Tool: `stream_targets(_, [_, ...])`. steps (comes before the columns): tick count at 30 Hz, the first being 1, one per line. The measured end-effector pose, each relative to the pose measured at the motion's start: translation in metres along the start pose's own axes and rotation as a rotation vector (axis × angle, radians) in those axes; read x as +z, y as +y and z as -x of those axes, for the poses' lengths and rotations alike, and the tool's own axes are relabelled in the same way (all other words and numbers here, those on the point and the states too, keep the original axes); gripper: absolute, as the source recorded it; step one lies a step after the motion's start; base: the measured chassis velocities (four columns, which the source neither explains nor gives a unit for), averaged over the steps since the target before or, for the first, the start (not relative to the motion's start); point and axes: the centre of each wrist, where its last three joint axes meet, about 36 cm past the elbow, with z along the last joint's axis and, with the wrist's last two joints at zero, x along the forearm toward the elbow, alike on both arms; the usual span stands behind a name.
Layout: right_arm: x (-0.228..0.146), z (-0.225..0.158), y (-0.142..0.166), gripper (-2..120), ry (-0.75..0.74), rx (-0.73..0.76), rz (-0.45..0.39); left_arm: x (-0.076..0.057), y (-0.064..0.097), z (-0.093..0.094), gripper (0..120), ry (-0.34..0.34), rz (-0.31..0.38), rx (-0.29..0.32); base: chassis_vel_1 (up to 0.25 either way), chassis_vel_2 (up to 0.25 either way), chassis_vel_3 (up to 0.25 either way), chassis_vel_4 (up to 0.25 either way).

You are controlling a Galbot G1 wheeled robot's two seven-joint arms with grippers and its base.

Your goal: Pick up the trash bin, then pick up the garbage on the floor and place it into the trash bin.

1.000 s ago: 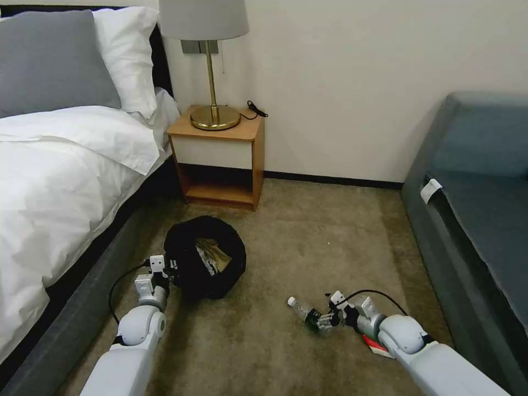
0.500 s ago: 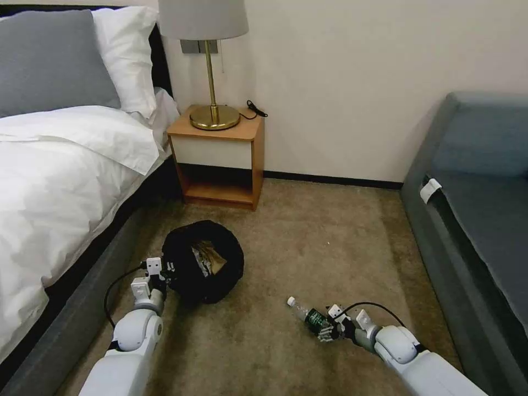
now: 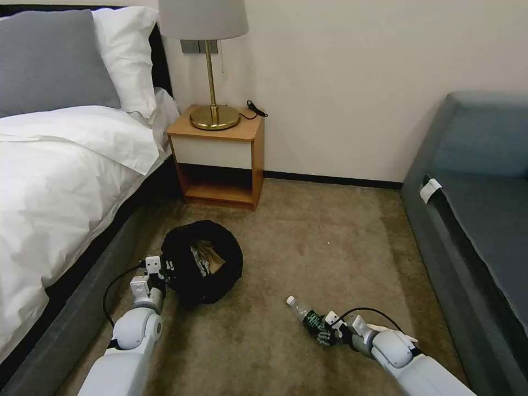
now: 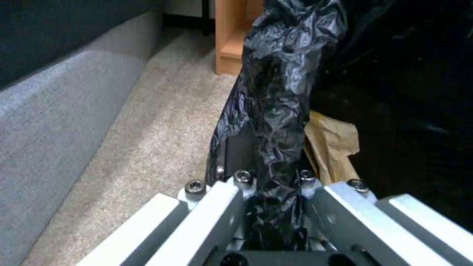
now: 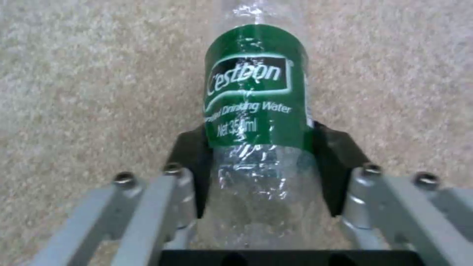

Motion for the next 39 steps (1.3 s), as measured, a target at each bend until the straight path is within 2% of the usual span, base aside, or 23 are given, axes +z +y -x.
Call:
stream_targets(8, [-0.004,-0.006,-0.008,23,-0.02,0.023,0.007,-0.001,0.003,-0.001,0,-0.002,0.007,-0.002,0.0,0.0,0.0,0.0])
stream_targets(21, [-0.029,-0.019,-0.028,22,-0.139,0.109,0.059,-0.001,0.005,-0.003,0,-0.006,0.012,0.0,0.0,0.0,0.0,0.0])
stream_targets(26, [-0.047,-0.019,-0.035,22,-0.272,0.171,0.096,0.001,0.006,-0.004,0,-0.005,0.013,-0.001,0.0,0.0,0.0,0.0])
stream_targets(29, [-0.073,-0.016,-0.031,22,-0.423,0.216,0.179,0.002,0.007,-0.007,0,-0.004,0.015,-0.002,0.0,0.0,0.0,0.0])
stream_targets(33, [-0.093,-0.018,-0.026,22,-0.514,0.225,0.232,0.001,0.007,-0.008,0,-0.005,0.015,-0.001,0.0,0.0,0.0,0.0])
stream_targets(36, [-0.111,-0.019,-0.017,22,-0.603,0.227,0.268,0.001,0.006,-0.01,0,-0.007,0.016,0.0,0.0,0.0,0.0,0.0])
stream_targets(39, [-0.142,-0.018,0.003,22,-0.71,0.189,0.327,0.001,0.002,-0.012,0,-0.007,0.019,0.004,0.0,0.0,0.0,0.0])
